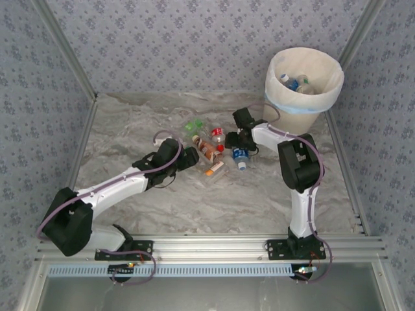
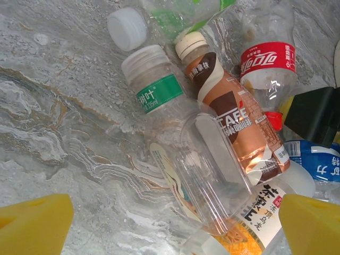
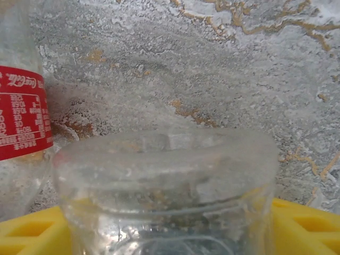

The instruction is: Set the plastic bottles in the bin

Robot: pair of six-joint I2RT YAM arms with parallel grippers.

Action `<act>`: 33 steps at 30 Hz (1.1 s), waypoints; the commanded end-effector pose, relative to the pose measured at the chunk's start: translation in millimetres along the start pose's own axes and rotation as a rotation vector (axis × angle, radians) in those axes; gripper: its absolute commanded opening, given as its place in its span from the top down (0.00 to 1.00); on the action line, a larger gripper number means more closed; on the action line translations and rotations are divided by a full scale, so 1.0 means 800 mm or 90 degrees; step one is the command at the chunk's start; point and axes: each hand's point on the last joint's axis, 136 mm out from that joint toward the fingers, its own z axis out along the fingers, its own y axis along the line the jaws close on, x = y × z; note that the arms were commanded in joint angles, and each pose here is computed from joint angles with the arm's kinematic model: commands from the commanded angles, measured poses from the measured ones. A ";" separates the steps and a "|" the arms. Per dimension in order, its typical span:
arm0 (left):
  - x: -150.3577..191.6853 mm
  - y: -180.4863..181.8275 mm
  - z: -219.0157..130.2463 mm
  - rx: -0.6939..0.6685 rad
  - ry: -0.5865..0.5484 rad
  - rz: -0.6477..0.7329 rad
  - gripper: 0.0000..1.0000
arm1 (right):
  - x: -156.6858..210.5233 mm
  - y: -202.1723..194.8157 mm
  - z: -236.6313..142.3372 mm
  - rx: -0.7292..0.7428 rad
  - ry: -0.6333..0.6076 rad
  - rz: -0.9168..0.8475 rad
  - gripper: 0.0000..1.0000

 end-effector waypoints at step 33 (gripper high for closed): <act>-0.008 -0.010 0.016 0.003 0.004 -0.006 0.01 | -0.080 0.057 -0.206 -0.178 -0.307 -0.068 0.43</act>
